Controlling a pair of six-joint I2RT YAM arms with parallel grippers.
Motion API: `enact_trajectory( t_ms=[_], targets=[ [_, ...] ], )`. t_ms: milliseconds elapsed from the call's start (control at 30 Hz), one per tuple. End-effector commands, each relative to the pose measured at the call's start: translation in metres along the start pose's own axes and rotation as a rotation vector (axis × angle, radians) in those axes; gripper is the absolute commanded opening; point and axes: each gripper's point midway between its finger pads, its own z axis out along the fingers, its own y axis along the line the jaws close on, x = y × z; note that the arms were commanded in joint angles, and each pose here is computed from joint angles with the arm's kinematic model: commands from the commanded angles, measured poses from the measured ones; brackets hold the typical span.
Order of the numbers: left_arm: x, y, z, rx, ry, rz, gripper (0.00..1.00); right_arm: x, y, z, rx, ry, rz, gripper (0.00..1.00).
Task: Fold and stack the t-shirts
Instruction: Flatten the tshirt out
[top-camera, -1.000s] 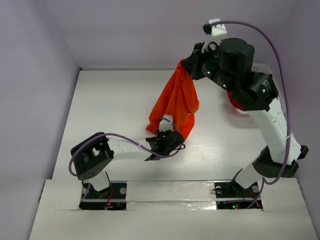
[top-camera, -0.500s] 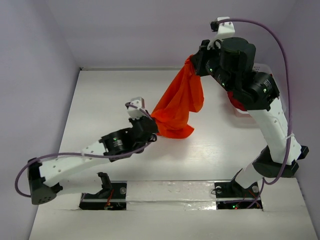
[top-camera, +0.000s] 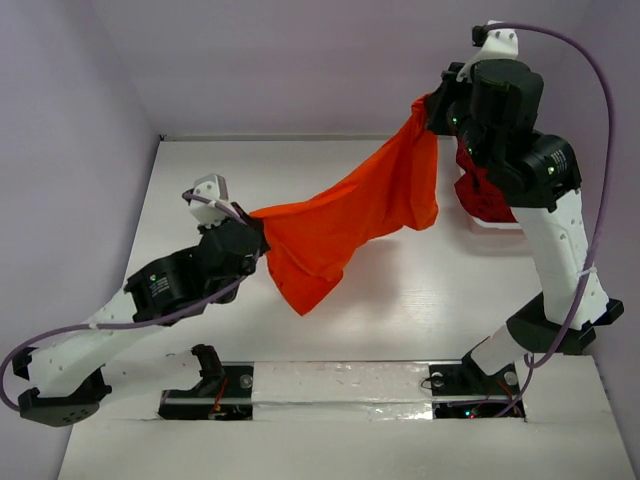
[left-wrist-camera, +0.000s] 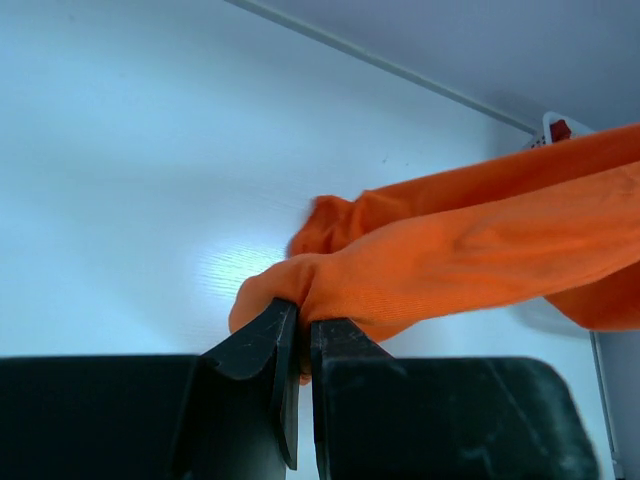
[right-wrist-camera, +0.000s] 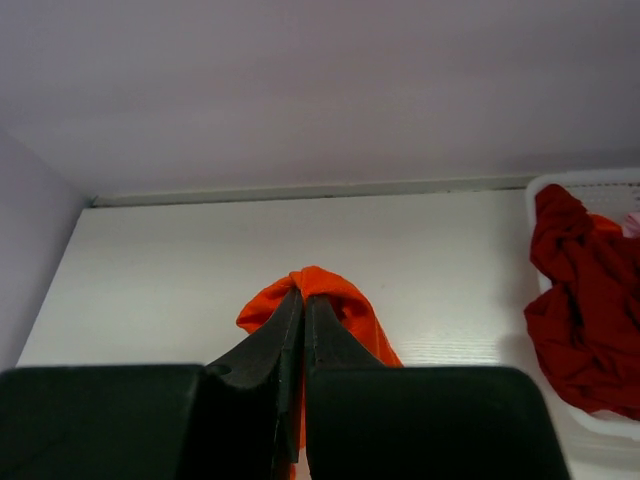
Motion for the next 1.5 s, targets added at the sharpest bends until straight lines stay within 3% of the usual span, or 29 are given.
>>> enact_trajectory(
  t_ms=[0,233,467,633,833,1200,1467],
  targets=[
    [-0.051,0.029,-0.023,-0.076,-0.11,-0.081,0.0,-0.037,-0.032,-0.019,0.064,-0.11,0.076,0.0],
    [-0.106,0.047,-0.053,-0.089,-0.207,-0.161,0.0,-0.047,-0.045,-0.023,0.069,-0.129,0.079,0.0],
    [-0.131,0.044,-0.07,-0.01,-0.232,-0.205,0.0,-0.051,-0.009,-0.058,-0.189,-0.112,0.08,0.0],
    [-0.148,0.045,-0.083,0.033,-0.237,-0.237,0.0,-0.054,-0.01,-0.101,-0.278,-0.146,0.087,0.0],
    [-0.165,0.06,-0.099,0.016,-0.248,-0.257,0.0,-0.066,-0.034,-0.141,-0.228,-0.205,0.087,0.0],
    [-0.176,0.08,-0.109,-0.022,-0.276,-0.271,0.0,-0.031,-0.08,-0.111,0.06,-0.13,0.097,0.0],
    [-0.18,0.077,-0.123,0.074,-0.235,-0.294,0.0,-0.015,-0.06,-0.131,-0.095,-0.07,0.125,0.0]
  ],
)
